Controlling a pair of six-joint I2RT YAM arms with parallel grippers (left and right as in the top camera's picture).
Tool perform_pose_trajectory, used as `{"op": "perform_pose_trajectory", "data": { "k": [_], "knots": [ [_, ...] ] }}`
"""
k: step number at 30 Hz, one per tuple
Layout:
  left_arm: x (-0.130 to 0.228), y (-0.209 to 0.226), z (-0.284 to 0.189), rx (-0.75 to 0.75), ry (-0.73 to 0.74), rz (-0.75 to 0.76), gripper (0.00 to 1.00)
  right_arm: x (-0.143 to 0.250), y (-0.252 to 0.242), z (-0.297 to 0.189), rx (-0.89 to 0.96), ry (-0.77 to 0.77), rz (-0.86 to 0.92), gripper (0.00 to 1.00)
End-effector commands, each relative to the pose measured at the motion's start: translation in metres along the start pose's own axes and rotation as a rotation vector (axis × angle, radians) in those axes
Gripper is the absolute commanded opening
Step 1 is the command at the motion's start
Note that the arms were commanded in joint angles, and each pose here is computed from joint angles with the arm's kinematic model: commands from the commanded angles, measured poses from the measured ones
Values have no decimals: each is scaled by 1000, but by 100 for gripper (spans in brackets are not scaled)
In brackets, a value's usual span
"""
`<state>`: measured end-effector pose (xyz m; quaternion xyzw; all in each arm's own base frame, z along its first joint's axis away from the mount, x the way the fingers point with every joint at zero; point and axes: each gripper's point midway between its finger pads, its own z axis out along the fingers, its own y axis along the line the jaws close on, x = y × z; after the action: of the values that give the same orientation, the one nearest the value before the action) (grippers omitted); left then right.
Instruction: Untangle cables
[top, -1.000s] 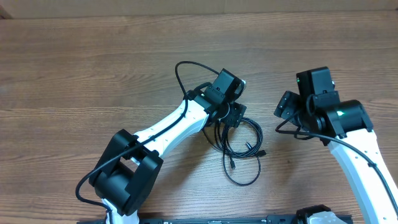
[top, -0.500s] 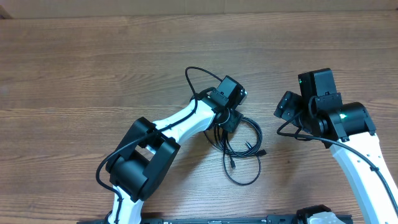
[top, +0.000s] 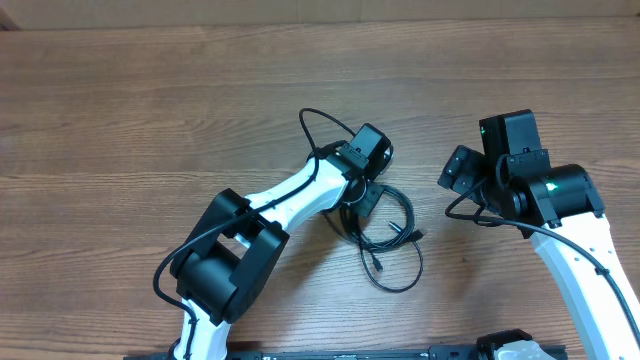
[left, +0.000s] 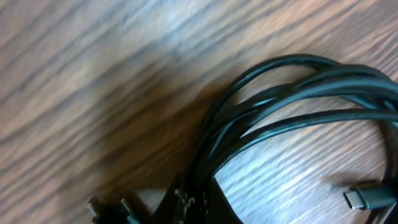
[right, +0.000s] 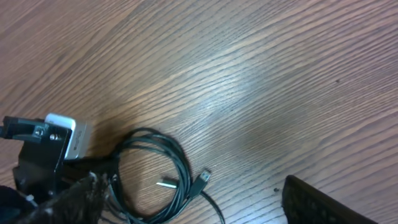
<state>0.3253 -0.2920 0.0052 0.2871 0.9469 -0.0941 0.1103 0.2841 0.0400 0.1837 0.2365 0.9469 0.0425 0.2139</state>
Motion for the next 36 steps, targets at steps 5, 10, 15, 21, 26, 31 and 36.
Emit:
{"op": "perform_pose_trajectory", "data": {
  "k": [5, 10, 15, 21, 26, 31, 36],
  "knots": [
    [-54, 6, -102, 125, -180, -103, 4, 2, 35, -12, -192, 31, -113, 90],
    [-68, -11, -174, 235, -295, -89, 4, 13, 61, -8, -329, 103, -220, 87],
    [-61, -19, -212, 256, -346, -74, 4, 19, 75, 2, -344, 128, -252, 87],
    [-45, -16, -243, 236, -369, -89, 4, 10, 77, 26, -242, 80, -256, 44],
    [-20, 42, -263, -31, -369, -192, 4, -1, 16, 40, 111, 17, -55, 31],
    [1, 93, -291, -176, -399, -320, 4, -3, -1, 38, 199, -9, -44, 43],
    [10, 122, -310, -212, -445, -403, 4, -3, -1, 38, 199, -9, -44, 39]
  ]
}}
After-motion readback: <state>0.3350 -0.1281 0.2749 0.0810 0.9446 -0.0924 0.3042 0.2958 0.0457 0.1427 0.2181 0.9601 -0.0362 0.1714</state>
